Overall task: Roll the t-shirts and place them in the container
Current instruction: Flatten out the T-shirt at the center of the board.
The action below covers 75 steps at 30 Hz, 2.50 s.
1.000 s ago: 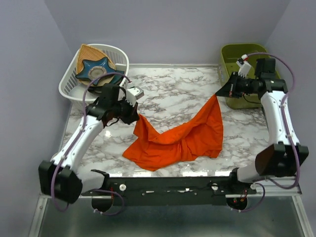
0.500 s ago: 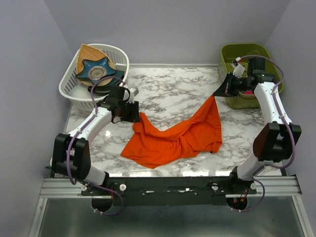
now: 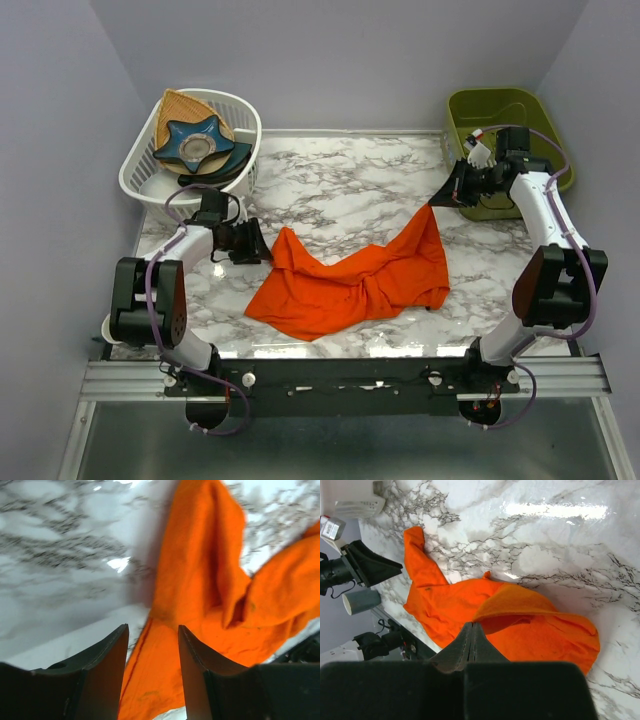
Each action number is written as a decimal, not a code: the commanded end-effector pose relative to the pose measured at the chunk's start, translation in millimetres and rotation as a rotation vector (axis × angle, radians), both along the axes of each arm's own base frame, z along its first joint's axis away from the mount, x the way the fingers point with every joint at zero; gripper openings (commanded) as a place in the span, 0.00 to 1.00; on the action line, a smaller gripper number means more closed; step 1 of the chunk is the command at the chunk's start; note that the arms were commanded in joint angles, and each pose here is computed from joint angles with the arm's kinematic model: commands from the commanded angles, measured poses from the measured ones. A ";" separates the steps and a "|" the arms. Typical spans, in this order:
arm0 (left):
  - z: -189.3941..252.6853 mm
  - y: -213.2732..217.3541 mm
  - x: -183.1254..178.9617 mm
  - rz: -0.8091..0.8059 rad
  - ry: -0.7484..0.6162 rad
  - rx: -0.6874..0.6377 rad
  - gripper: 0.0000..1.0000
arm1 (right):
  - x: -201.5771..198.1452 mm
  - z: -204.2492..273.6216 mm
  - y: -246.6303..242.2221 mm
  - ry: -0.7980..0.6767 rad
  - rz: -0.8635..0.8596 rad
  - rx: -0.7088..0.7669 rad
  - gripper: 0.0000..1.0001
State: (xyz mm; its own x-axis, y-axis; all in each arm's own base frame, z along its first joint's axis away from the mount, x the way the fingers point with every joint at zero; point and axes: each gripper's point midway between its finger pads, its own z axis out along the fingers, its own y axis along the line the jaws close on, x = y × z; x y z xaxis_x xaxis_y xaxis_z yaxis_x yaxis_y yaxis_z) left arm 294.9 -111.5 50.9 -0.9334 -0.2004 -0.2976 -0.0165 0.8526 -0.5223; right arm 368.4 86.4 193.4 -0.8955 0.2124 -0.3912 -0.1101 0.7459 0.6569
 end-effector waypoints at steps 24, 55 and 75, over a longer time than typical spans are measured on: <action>19.9 -55.9 28.8 -0.260 -0.154 0.005 0.17 | 6.0 8.3 -7.4 -0.042 -0.022 -0.030 0.01; 24.5 -33.4 -9.9 -0.140 -0.110 0.087 0.59 | 18.0 6.4 -8.4 -0.036 -0.021 -0.031 0.01; 9.3 -52.2 16.7 -0.160 -0.140 -0.184 0.47 | 4.2 1.1 -14.2 -0.041 -0.023 -0.088 0.01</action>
